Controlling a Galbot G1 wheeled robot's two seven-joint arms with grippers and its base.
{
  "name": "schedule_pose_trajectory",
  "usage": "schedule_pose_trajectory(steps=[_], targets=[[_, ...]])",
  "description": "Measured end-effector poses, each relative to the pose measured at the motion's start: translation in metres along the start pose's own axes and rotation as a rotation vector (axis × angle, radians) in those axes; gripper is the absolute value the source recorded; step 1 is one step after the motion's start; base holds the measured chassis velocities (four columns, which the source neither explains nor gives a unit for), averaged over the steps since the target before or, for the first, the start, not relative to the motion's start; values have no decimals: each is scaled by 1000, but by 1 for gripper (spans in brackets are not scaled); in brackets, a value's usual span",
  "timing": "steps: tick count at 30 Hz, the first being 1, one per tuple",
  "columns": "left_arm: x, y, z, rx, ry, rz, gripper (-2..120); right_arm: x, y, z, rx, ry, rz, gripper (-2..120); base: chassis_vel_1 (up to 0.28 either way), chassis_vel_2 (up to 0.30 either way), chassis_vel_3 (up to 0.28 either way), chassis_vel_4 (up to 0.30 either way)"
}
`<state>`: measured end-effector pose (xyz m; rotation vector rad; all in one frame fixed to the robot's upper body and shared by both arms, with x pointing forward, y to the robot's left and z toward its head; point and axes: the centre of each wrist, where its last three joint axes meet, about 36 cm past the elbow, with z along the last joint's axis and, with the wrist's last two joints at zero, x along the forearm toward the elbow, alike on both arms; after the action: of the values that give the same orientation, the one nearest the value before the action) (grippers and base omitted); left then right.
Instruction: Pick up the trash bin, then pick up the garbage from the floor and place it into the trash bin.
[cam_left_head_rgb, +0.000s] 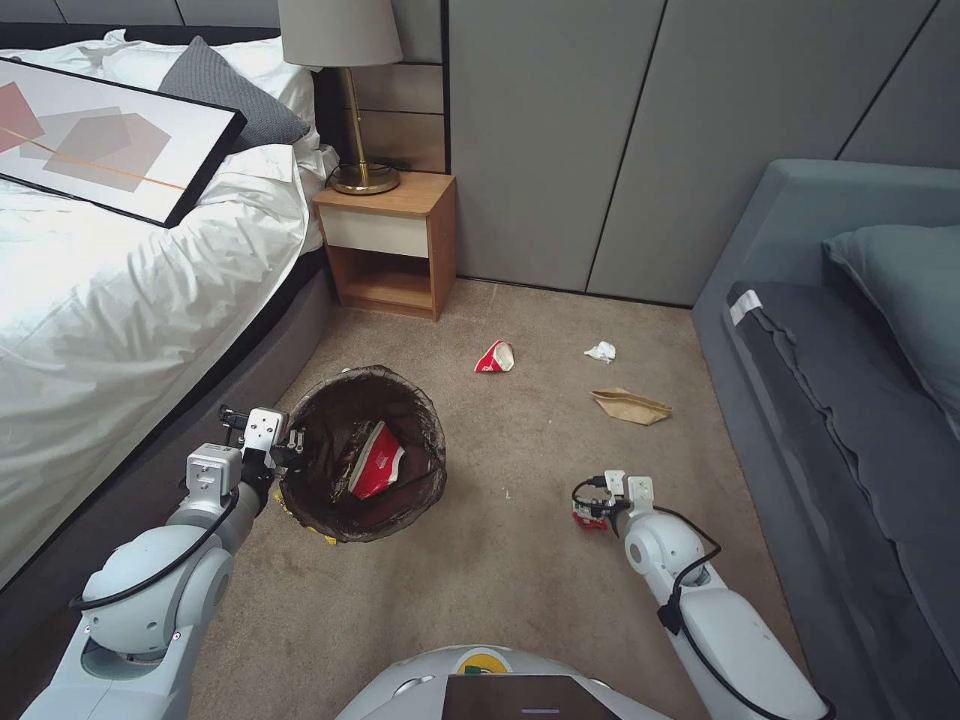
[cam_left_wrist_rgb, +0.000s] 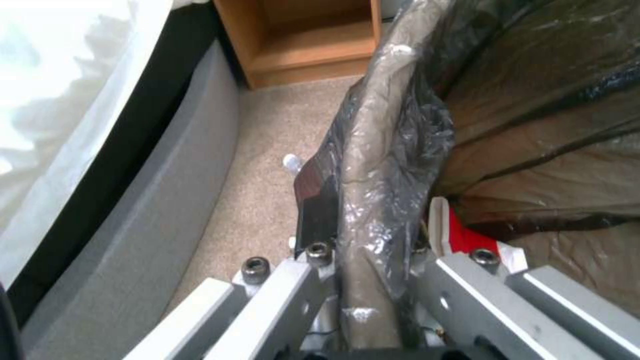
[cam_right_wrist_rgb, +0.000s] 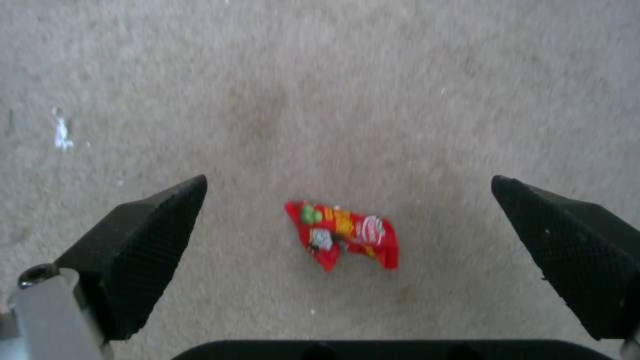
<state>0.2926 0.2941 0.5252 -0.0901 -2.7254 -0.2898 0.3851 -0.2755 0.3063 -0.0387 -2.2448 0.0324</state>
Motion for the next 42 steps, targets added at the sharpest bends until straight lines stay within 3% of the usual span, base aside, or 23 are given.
schedule_pose_trajectory(steps=[9,26,42], targets=[[0,0,1,2,2,-1,0,-13,9,19,-20,33,-9,100,0,0,0,0],[0,0,1,1,3,-3,0,-39,4,17,-17,64,9,100,0,0,0,0],[0,2,0,-6,1,-4,0,-47,8,38,-29,95,18,100,0,0,0,0]])
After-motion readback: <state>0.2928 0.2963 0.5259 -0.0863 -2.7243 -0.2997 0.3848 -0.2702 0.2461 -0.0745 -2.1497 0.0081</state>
